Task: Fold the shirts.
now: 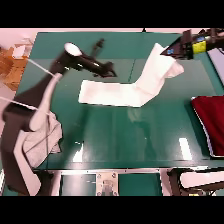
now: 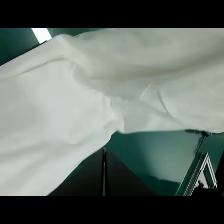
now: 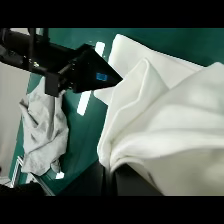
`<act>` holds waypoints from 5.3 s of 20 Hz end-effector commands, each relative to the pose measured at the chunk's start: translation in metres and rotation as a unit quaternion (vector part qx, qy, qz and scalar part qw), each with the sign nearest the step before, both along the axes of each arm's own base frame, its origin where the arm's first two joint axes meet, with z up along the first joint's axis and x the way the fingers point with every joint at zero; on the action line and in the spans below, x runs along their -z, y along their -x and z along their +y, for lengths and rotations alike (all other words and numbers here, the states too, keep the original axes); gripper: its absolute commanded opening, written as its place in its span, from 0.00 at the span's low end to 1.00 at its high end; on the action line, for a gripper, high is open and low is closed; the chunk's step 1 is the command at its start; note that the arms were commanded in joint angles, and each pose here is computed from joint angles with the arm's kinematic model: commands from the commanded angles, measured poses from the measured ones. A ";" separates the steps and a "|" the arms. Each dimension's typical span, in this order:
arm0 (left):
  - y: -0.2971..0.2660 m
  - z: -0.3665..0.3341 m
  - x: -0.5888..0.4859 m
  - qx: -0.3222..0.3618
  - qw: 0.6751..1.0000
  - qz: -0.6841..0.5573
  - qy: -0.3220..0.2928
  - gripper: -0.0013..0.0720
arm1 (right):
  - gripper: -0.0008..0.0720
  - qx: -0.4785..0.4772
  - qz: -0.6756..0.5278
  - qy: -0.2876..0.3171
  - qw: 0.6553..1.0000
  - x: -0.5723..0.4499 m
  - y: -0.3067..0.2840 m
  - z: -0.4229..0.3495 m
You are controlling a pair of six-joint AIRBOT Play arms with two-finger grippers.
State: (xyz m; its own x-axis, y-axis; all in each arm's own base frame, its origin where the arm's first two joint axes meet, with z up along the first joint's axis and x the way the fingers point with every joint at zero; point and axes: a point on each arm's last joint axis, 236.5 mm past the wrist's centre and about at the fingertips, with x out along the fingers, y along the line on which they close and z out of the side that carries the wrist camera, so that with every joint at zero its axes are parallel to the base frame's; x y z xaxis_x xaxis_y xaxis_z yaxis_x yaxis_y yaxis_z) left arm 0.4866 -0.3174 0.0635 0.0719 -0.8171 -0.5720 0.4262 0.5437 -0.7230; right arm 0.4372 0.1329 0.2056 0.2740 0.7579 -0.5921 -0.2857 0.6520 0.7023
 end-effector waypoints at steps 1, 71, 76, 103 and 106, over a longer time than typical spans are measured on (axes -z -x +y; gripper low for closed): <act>0.015 0.099 -0.040 0.015 0.999 0.002 -0.038 0.05 | 0.03 -0.006 -0.023 -0.023 0.999 0.000 -0.011 0.070; 0.036 0.185 -0.050 -0.001 0.998 0.037 -0.051 0.05 | 0.03 0.645 0.302 0.169 0.681 0.160 0.289 -0.408; 0.036 0.185 -0.051 -0.002 0.998 0.036 -0.051 0.05 | 0.19 0.632 0.366 0.167 0.662 0.220 0.313 -0.388; 0.207 0.219 -0.031 -0.149 0.973 0.018 -0.177 0.05 | 0.03 0.162 0.102 0.136 0.972 0.178 0.129 -0.020; 0.220 0.217 -0.011 -0.151 0.972 0.039 -0.178 0.05 | 0.03 0.132 0.102 0.142 0.976 0.191 0.140 0.002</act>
State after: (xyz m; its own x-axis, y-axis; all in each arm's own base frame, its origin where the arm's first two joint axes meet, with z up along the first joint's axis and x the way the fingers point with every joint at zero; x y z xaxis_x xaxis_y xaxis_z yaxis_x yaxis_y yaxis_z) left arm 0.2843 -0.1016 0.1011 0.2325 -0.5291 -0.8161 0.1978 0.8473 -0.4930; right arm 0.3103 0.1087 0.0348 0.3205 0.4595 -0.8283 0.1058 0.8516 0.5134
